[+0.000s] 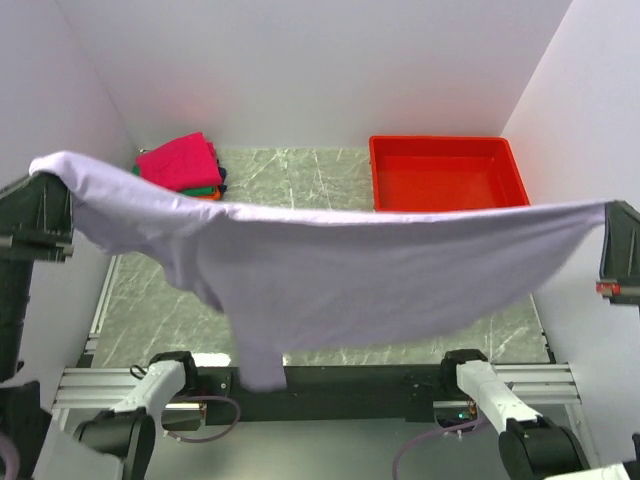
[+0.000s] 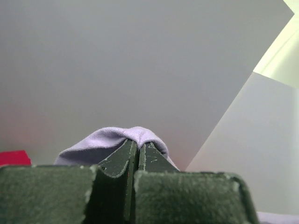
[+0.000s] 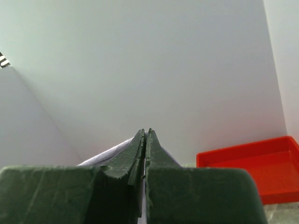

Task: Fold and stack the t-shirts
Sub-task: Flatten the tshirt out

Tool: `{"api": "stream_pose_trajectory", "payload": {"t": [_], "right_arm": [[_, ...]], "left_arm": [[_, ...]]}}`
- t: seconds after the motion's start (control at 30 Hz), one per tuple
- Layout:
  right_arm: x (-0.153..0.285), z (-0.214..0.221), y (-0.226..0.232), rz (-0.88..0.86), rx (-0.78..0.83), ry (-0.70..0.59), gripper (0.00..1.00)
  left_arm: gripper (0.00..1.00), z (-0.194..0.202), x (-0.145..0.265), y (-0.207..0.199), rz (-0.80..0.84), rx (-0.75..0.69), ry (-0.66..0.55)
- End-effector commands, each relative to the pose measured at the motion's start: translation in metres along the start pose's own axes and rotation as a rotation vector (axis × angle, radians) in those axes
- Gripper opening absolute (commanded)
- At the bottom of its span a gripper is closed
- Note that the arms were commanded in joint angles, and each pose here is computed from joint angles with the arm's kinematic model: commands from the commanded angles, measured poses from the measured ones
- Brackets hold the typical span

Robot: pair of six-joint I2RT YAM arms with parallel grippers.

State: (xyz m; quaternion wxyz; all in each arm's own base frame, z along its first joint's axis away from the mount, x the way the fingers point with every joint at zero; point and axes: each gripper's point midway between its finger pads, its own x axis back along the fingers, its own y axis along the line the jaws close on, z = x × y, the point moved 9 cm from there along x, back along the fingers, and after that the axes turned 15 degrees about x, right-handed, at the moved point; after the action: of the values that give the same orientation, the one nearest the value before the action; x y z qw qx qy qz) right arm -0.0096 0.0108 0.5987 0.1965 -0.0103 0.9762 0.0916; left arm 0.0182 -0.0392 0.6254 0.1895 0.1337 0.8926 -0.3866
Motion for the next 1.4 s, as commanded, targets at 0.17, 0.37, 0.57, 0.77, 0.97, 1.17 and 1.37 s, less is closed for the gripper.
{"api": "stream_pose_trajectory", "payload": {"t": [0.17,0.37,0.57,0.77,0.97,1.17,1.37], "right_arm": [[-0.058,0.092,-0.015,0.103,0.011,0.289,0.0],[-0.1,0.214,-0.038,0.175,0.098,0.561,0.0],[-0.128,0.351,-0.061,0.194,0.159,0.781,0.0],[-0.15,0.428,-0.078,0.214,0.246,0.935,0.0],[-0.166,0.469,-0.09,0.239,0.288,1.045,0.0],[-0.177,0.492,-0.095,0.267,0.303,1.111,0.0],[-0.183,0.499,-0.096,0.29,0.298,1.124,0.0]], "left_arm": [[0.01,0.067,-0.067,0.088,-0.177,0.136,0.224],[0.0,0.137,-0.112,0.176,-0.306,0.176,0.375],[0.01,0.239,-0.156,0.251,-0.376,0.199,0.666],[0.0,0.3,-0.17,0.31,-0.496,0.144,0.813],[0.01,0.341,-0.18,0.35,-0.563,0.15,0.947],[0.01,0.353,-0.187,0.366,-0.622,0.144,0.983],[0.01,0.363,-0.194,0.373,-0.622,0.174,1.0]]}}
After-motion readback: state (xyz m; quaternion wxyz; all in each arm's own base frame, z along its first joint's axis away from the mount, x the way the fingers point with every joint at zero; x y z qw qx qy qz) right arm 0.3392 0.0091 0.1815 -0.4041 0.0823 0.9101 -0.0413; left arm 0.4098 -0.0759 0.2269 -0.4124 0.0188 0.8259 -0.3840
